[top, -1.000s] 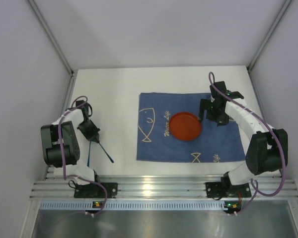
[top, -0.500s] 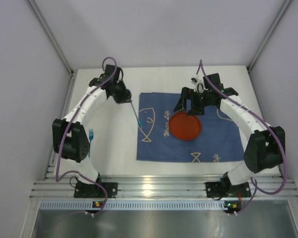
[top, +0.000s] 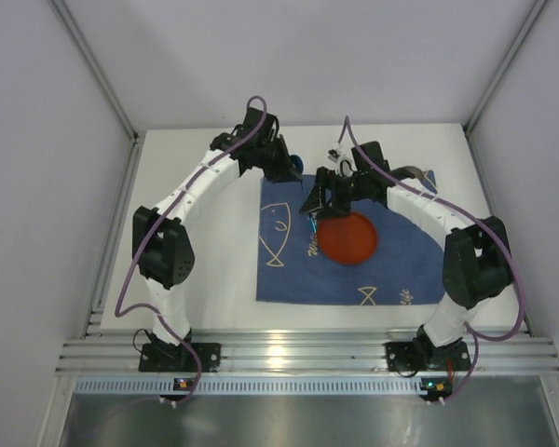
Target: Set the dinner table for one person
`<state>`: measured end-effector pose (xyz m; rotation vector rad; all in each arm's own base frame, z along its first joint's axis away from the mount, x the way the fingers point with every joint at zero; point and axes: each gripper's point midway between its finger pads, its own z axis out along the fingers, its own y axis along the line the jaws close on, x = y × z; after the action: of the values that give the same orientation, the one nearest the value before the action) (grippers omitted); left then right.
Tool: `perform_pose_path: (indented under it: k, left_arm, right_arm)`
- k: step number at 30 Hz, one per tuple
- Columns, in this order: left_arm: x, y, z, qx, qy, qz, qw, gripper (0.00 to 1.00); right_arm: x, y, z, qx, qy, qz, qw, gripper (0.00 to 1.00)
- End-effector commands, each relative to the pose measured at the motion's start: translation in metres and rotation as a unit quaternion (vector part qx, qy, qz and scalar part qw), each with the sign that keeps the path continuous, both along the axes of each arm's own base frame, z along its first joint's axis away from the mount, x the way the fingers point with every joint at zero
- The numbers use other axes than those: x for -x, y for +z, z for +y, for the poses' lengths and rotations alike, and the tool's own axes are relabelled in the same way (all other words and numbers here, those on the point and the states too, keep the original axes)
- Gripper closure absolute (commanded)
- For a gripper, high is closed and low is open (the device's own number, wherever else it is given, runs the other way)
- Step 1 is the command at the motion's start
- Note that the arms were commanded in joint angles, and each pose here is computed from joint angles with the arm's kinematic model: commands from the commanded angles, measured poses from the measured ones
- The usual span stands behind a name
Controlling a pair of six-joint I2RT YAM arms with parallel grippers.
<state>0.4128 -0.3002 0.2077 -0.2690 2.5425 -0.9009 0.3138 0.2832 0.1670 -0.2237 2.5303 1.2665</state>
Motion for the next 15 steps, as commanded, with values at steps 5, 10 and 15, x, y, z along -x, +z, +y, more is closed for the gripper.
perform_pose_path:
  k: [5, 10, 15]
  left_arm:
    - [-0.001, 0.052, -0.03, 0.085, -0.022, -0.052, 0.995, 1.0]
    - [0.002, 0.058, -0.029, 0.096, -0.023, -0.072, 0.992, 1.0]
    - [0.01, 0.047, -0.008, 0.044, -0.016, -0.082, 0.996, 0.49]
  right_arm:
    - [-0.011, 0.005, 0.01, -0.013, -0.004, -0.027, 1.0, 0.79]
    - [-0.012, -0.004, 0.0, 0.005, -0.02, -0.027, 0.999, 1.0]
    - [-0.017, -0.012, -0.029, 0.041, -0.051, -0.02, 0.998, 1.0]
